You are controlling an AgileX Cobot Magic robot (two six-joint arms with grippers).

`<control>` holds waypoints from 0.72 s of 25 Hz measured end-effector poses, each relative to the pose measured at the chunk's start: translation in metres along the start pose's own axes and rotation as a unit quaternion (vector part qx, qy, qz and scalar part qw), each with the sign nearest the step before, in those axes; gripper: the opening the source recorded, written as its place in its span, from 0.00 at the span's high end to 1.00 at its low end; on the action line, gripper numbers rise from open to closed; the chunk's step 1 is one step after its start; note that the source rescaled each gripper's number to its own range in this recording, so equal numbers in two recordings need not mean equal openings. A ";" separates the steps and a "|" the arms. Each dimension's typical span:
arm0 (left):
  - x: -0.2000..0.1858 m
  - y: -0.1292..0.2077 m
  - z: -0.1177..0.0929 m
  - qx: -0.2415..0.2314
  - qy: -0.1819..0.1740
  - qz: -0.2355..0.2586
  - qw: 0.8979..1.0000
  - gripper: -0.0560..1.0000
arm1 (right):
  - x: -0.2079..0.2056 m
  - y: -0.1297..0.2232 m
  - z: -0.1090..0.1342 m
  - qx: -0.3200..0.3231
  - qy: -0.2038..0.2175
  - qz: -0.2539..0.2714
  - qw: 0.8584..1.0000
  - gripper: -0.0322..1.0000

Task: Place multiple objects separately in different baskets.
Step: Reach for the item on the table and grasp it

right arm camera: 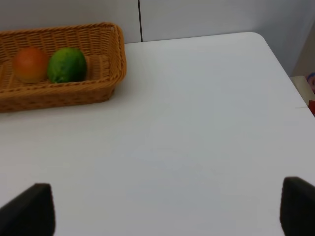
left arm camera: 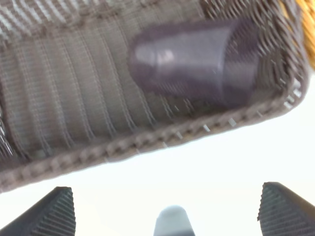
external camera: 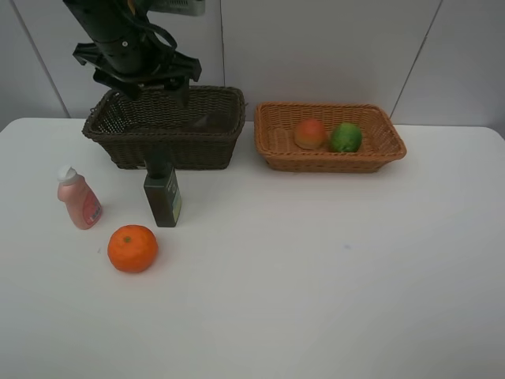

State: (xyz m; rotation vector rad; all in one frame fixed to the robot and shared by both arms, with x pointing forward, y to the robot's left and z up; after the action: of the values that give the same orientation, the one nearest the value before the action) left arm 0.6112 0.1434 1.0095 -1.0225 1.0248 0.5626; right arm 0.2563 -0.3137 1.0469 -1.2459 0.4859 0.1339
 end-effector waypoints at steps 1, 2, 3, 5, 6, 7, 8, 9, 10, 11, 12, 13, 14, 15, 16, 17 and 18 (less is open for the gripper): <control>-0.003 0.004 -0.004 -0.009 0.002 0.001 1.000 0.04 | 0.000 0.000 0.000 0.000 0.000 0.000 1.000 0.03; -0.005 0.007 -0.007 -0.014 0.004 0.004 1.000 0.04 | 0.000 0.000 0.000 0.000 0.000 0.000 1.000 0.03; -0.008 0.015 -0.013 -0.018 0.007 0.020 1.000 0.04 | 0.000 0.000 0.000 0.000 0.000 0.000 1.000 0.03; -0.009 0.021 -0.022 -0.012 0.009 0.041 0.999 0.04 | 0.000 0.000 0.000 0.000 0.000 0.000 1.000 0.03; -0.009 0.024 -0.027 -0.011 0.011 0.051 0.999 0.04 | 0.000 0.000 0.000 0.000 0.000 0.000 1.000 0.03; -0.010 0.026 -0.030 -0.014 0.013 0.059 0.998 0.04 | 0.000 0.000 0.000 0.000 0.000 0.000 1.000 0.03; -0.011 0.027 -0.034 -0.023 0.015 0.066 0.997 0.04 | 0.000 0.000 0.000 0.000 0.000 0.000 1.000 0.03; -0.012 0.029 -0.036 -0.036 0.015 0.073 0.997 0.04 | 0.000 0.000 0.000 0.000 0.000 0.000 1.000 0.03; -0.012 0.031 -0.037 -0.050 0.014 0.082 0.995 0.04 | 0.000 0.000 0.000 0.000 0.000 0.000 1.000 0.03; -0.013 0.034 -0.037 -0.070 0.010 0.092 0.993 0.04 | 0.000 0.000 0.000 0.000 0.000 0.000 1.000 0.03; -0.013 0.035 -0.036 -0.088 0.004 0.099 0.991 0.04 | 0.000 0.000 0.000 0.000 0.000 0.000 1.000 0.03; -0.013 0.038 -0.034 -0.100 -0.005 0.107 0.989 0.04 | 0.000 0.000 0.000 0.000 0.000 0.000 1.000 0.03; -0.013 0.041 -0.032 -0.113 -0.016 0.115 0.987 0.04 | 0.000 0.000 0.000 0.000 0.000 0.000 1.000 0.03; -0.012 0.043 -0.030 -0.125 -0.028 0.122 0.984 0.04 | 0.000 0.000 0.000 0.000 0.000 0.000 1.000 0.03; -0.012 0.046 -0.029 -0.136 -0.035 0.129 0.982 0.04 | 0.000 0.000 0.000 0.000 0.000 0.000 1.000 0.03; -0.011 0.048 -0.028 -0.143 -0.041 0.133 0.980 0.04 | 0.000 0.000 0.000 0.000 0.000 0.000 1.000 0.03; -0.010 0.050 -0.028 -0.147 -0.045 0.135 0.979 0.04 | 0.000 0.000 0.000 0.000 0.000 0.000 1.000 0.03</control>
State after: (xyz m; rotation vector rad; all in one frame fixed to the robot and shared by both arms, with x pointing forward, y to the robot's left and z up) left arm 0.5558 0.1414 0.9936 -1.1117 1.0243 0.9986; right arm 0.2563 -0.3137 1.0469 -1.2459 0.4859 0.1339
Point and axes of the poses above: a point on each arm's last joint axis where the gripper is mounted, x pointing out along that axis toward the gripper, z along the wrist's bending axis when the last joint is at zero, y = z × x, the point moved 3 cm from there along x, pointing out along that axis toward the gripper, and after that the axes turned 15 degrees about x, right-handed, at the moved point
